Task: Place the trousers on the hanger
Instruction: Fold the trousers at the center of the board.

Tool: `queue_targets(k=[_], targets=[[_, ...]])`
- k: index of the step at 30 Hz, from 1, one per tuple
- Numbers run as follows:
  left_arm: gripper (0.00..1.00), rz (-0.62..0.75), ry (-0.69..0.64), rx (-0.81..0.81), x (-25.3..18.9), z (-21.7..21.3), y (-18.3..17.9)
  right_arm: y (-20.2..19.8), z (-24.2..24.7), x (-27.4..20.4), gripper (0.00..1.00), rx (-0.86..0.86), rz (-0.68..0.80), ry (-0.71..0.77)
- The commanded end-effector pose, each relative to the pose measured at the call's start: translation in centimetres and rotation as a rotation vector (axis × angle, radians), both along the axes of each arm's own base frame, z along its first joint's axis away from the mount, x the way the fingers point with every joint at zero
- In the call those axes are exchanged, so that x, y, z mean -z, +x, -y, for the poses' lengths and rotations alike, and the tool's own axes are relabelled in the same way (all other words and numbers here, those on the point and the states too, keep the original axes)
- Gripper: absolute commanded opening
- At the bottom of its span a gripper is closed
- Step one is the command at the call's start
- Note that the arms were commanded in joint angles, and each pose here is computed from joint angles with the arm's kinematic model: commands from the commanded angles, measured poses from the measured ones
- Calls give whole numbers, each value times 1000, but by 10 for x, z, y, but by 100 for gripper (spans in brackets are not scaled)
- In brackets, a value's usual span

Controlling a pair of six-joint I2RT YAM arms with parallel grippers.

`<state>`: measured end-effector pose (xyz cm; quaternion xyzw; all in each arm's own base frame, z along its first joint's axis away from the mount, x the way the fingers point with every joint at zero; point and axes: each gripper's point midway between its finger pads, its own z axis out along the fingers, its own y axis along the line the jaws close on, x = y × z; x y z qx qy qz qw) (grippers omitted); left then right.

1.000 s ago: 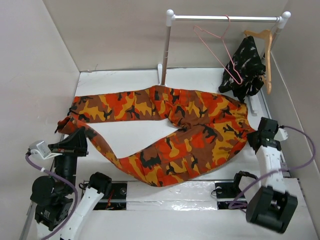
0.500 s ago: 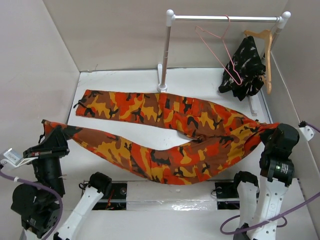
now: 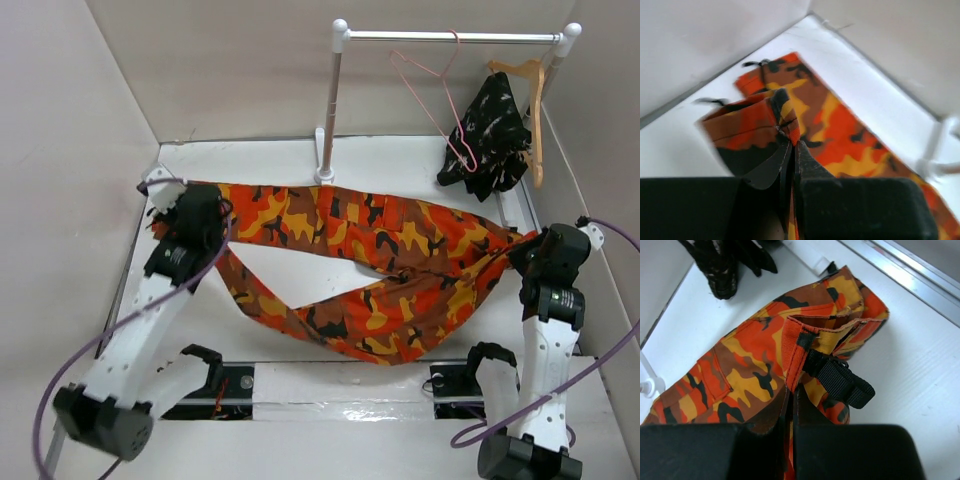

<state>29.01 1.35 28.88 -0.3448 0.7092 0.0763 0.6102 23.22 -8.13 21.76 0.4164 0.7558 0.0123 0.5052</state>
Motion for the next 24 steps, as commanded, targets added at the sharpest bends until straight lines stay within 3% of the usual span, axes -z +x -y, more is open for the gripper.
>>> queue_targets(k=[1,4,10,16,24], targets=[[0,13,-18,-214,-23,-67,15,25,-1,-33,0,-63,154,-46],[0,-60,-126,-218,9,-111,29,27,3,-33,0,-64,150,-60],[0,-188,-162,-434,46,-160,20,35,23,-35,0,-17,143,-86],[0,-233,-99,-522,34,-184,30,65,45,-46,0,17,158,-81],[0,-235,-65,-508,31,-196,63,101,62,-34,0,42,158,-24]])
